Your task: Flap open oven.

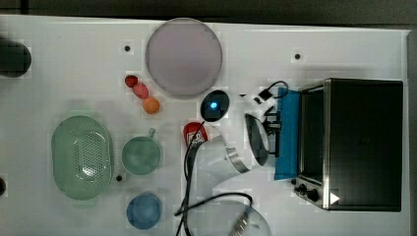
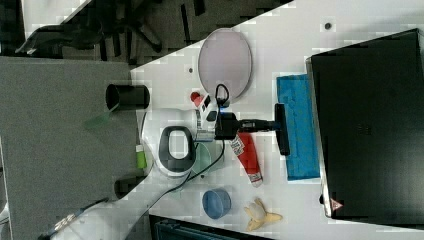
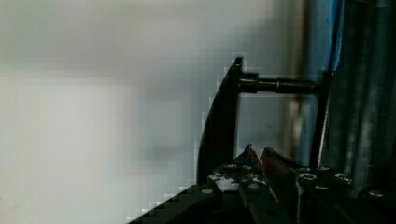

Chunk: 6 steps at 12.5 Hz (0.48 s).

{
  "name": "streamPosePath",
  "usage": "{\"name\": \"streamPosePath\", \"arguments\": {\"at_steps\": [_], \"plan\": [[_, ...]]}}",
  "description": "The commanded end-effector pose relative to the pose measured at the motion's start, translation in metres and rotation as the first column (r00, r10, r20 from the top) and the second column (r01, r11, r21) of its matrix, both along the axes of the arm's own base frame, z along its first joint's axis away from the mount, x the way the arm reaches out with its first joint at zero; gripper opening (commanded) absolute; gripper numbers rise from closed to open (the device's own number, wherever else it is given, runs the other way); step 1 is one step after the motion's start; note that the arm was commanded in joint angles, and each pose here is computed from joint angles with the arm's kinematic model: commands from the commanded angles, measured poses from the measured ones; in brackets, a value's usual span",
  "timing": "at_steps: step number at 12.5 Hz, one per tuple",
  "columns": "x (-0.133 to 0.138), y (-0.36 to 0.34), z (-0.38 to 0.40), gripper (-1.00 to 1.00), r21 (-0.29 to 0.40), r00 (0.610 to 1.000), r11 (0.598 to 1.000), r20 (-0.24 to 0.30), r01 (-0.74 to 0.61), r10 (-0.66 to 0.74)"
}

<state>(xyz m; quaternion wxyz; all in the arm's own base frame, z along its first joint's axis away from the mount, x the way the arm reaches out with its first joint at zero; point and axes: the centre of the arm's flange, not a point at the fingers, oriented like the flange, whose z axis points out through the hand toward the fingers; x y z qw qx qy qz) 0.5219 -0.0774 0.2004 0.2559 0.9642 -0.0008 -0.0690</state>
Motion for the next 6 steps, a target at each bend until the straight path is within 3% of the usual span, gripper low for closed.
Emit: {"name": "streamPosePath", "arguments": {"at_steps": [1,6], "plan": [[-0.007,0.02,-0.027,-0.65,-0.011,1.0,1.0,-0.001,0.022,-0.022],[-0.007,0.031,-0.058,-0.65,-0.001,1.0,1.0,-0.015,-0.003,0.003]]}}
